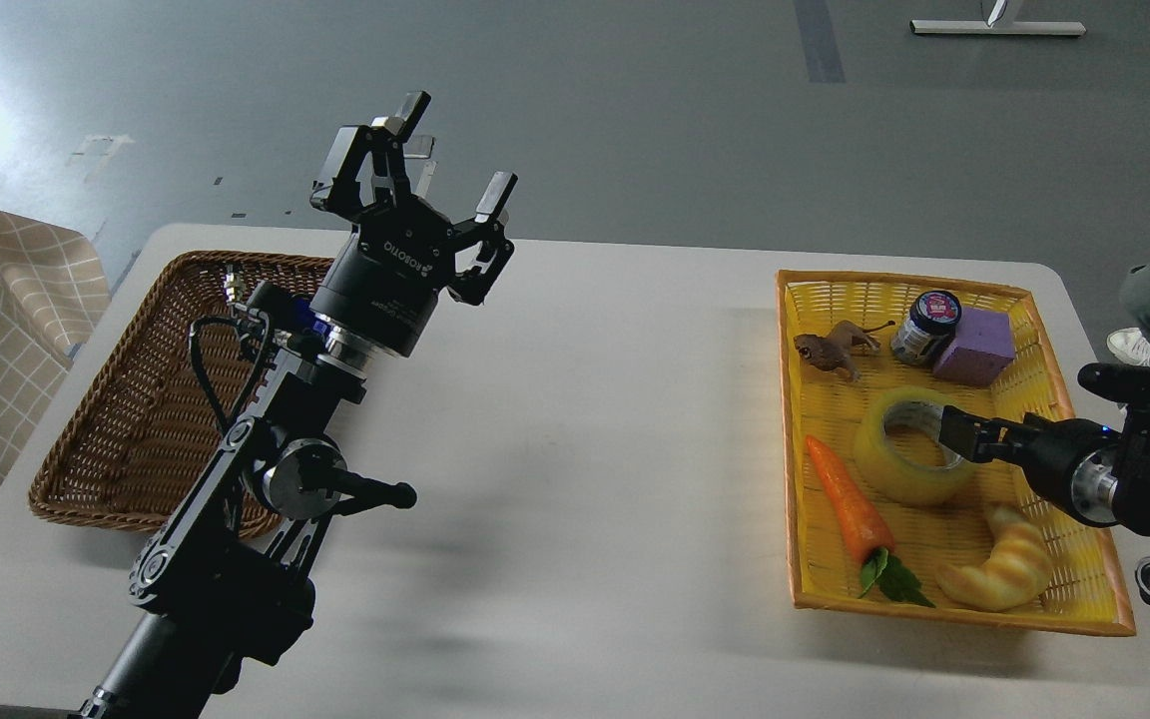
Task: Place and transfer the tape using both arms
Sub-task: 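Close the right gripper on the rim of the yellow tape roll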
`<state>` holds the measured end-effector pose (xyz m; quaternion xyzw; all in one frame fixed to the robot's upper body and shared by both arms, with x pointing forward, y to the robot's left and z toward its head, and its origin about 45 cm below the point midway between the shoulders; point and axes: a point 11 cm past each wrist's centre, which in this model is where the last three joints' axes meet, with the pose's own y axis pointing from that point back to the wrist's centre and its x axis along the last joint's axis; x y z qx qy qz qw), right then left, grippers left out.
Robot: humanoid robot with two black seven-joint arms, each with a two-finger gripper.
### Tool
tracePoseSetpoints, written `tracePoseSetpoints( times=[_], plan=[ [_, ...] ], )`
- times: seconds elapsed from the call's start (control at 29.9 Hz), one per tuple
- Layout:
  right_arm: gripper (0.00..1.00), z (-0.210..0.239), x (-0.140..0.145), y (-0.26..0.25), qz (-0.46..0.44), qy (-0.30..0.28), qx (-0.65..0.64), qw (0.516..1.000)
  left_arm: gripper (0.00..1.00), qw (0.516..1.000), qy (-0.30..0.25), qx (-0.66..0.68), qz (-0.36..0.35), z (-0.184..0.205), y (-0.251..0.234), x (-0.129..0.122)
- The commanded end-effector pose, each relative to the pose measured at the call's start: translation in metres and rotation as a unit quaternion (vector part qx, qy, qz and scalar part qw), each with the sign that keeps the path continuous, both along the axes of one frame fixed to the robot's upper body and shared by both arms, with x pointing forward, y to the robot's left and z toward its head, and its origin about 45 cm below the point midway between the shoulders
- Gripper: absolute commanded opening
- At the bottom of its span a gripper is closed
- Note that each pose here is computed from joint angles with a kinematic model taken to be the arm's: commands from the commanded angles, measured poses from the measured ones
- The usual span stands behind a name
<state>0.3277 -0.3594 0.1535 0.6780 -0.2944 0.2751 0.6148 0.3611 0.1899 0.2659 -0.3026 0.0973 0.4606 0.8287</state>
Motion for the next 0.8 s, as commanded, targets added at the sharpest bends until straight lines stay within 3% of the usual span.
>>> tracePoseSetpoints(
  times=[0.0, 0.5, 0.57, 0.64, 0.77],
  plan=[
    [0.87, -0.006, 0.001, 0.011, 0.015, 0.008, 0.0, 1.0, 0.98, 1.0, 0.0, 0.0, 0.0, 0.0, 0.0, 0.0],
    [0.85, -0.016, 0.005, 0.012, 0.015, 0.023, -0.007, 1.0, 0.98, 1.0, 0.004, 0.0, 0.0, -0.002, 0.0, 0.001],
    [0.81, -0.017, 0.005, 0.012, 0.015, 0.023, -0.007, 1.0, 0.98, 1.0, 0.003, 0.0, 0.001, -0.002, 0.0, 0.001],
    [0.66, -0.018, 0.004, 0.012, 0.015, 0.025, -0.006, 1.0, 0.98, 1.0, 0.002, 0.0, 0.001, -0.002, 0.0, 0.001],
    [0.57, -0.018, 0.004, 0.015, 0.016, 0.025, -0.004, 1.0, 0.98, 1.0, 0.002, 0.001, 0.0, -0.001, 0.0, 0.001]
  ],
)
